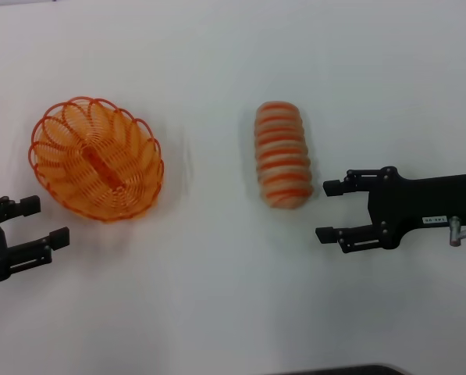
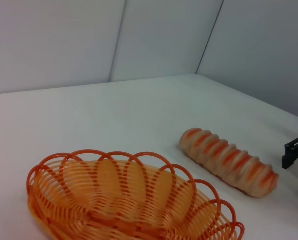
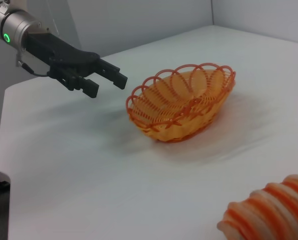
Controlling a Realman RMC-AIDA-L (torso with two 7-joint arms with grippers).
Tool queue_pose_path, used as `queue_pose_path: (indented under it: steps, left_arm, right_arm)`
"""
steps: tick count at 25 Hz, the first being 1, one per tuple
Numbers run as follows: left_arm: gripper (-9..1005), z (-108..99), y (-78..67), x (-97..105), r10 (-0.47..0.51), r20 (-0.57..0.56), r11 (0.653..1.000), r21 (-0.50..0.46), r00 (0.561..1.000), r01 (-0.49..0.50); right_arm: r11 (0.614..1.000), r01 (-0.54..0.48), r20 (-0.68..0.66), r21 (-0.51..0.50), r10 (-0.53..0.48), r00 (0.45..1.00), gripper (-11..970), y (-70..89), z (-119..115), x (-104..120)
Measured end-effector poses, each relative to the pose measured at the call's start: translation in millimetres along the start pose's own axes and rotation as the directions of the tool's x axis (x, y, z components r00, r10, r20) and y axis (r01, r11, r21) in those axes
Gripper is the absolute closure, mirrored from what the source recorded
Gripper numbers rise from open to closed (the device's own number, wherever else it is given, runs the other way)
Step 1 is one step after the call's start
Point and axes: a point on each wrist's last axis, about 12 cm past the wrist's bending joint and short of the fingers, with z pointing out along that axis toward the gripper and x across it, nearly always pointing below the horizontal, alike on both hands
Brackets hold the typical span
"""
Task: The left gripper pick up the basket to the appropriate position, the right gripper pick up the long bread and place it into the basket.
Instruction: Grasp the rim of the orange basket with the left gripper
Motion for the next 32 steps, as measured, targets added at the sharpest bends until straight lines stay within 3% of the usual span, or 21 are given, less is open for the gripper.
queue_pose_path:
  steps: [17, 22, 26, 32]
  left_arm:
    - [208, -3, 6.3, -3, -0.028, 0.036, 0.998, -0.054, 0.999, 0.030]
    - [209, -4, 20.4, -17, -0.126, 0.120, 0.985, -0.107, 0.985, 0.138]
    - [210, 0, 37.7, -33, -0.230, 0.175, 0.954, -0.151, 0.957, 0.257]
    - [211, 14, 58.7, -65, -0.326, 0.188, 0.919, -0.167, 0.927, 0.357]
  right_arm:
    - [1.000, -0.009, 0.038, 0.026, 0.008, 0.999, 120, -3.7, -2, -5]
    - [0.998, -0.049, 0.052, 0.033, 0.047, 0.998, 120, -7.6, -2, -10]
    - [0.997, -0.080, 0.050, 0.018, 0.079, 0.996, 120, -12.1, 0, -18]
    - [0.996, -0.088, 0.057, 0.008, 0.088, 0.995, 120, -13.9, 3, -24]
